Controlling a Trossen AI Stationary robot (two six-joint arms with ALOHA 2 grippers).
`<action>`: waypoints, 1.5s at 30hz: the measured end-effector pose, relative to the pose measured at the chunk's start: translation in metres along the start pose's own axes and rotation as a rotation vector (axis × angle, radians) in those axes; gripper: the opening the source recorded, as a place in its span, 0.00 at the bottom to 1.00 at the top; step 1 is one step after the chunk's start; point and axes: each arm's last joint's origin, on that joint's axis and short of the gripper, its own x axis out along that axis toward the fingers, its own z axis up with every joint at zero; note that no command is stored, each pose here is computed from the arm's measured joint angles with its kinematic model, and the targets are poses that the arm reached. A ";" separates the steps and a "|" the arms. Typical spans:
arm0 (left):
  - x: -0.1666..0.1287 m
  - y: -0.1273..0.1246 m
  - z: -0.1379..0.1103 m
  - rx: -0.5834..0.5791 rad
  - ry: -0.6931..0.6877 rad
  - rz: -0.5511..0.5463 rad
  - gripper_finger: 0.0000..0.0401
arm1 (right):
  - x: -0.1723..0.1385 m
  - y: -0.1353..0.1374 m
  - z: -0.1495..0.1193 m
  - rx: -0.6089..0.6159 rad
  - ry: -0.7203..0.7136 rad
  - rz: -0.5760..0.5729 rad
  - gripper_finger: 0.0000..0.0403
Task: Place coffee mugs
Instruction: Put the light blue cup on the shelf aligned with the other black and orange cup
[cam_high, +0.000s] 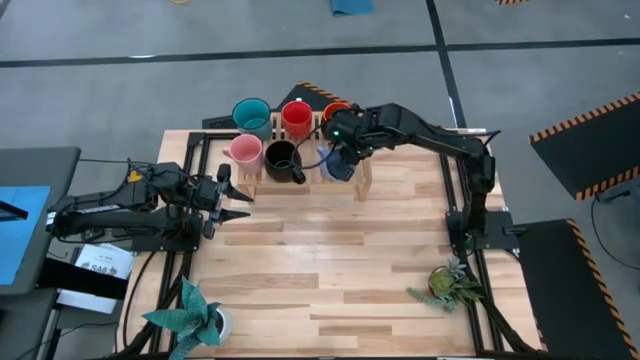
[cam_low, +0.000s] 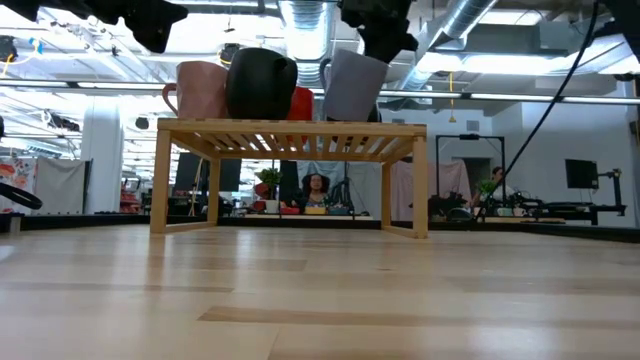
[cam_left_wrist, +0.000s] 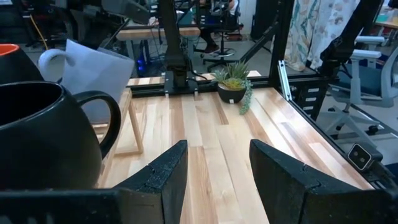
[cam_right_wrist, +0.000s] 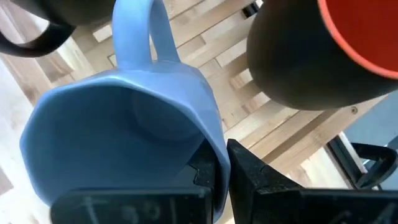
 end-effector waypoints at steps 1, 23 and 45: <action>0.000 0.000 0.000 0.000 0.000 0.000 0.39 | 0.001 -0.001 0.000 0.000 0.003 -0.002 0.10; 0.000 0.001 0.000 0.018 0.001 0.029 0.39 | 0.000 -0.003 0.006 -0.056 -0.051 0.010 0.17; 0.000 0.002 0.000 0.027 0.003 0.053 0.39 | 0.000 -0.003 0.009 -0.129 -0.077 0.010 0.18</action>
